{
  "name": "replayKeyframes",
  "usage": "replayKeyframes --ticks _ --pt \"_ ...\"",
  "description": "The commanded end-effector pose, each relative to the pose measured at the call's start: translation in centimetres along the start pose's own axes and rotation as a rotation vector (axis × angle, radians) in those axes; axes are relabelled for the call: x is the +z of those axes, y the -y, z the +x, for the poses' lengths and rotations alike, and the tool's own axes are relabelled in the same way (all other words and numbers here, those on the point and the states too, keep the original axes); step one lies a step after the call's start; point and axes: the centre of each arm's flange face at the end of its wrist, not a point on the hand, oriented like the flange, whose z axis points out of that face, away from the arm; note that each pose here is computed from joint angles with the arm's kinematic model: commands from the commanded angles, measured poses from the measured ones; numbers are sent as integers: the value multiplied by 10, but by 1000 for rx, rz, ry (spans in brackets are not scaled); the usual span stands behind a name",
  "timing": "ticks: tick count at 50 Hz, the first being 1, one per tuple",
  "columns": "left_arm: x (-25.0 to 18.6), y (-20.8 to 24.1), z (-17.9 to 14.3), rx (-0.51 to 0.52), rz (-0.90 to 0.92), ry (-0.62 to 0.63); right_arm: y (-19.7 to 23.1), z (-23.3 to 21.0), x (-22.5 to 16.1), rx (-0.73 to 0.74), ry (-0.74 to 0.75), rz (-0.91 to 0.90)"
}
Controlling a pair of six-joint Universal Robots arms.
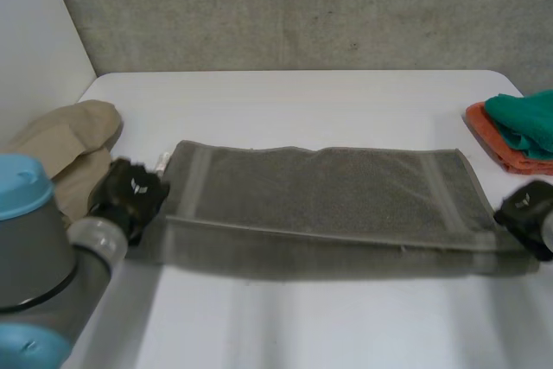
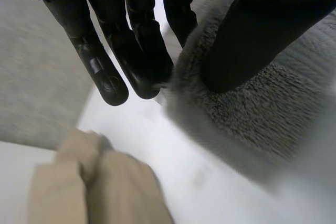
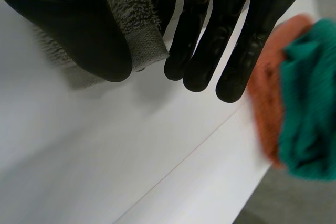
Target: Fold the laundry.
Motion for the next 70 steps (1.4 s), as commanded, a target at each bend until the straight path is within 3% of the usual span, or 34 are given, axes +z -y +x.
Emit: replayKeyframes --ticks 1,7,21,29,36,40,47,70 --pt "66 11 2 -44 134 169 43 10 47 29 -213 176" --pt "116 12 3 -57 163 297 57 26 83 18 -354 234" --pt "171 14 13 -35 209 364 71 22 146 0 -463 301" --pt "151 39 31 -38 287 343 84 18 129 68 -462 307" --pt "121 47 15 -53 289 350 91 47 59 292 -443 421" --pt "97 49 7 -79 293 341 77 47 37 349 -315 428" --pt "65 43 9 -191 296 295 39 26 37 403 -99 335" --pt "63 33 17 -228 271 266 4 9 94 416 -135 299"
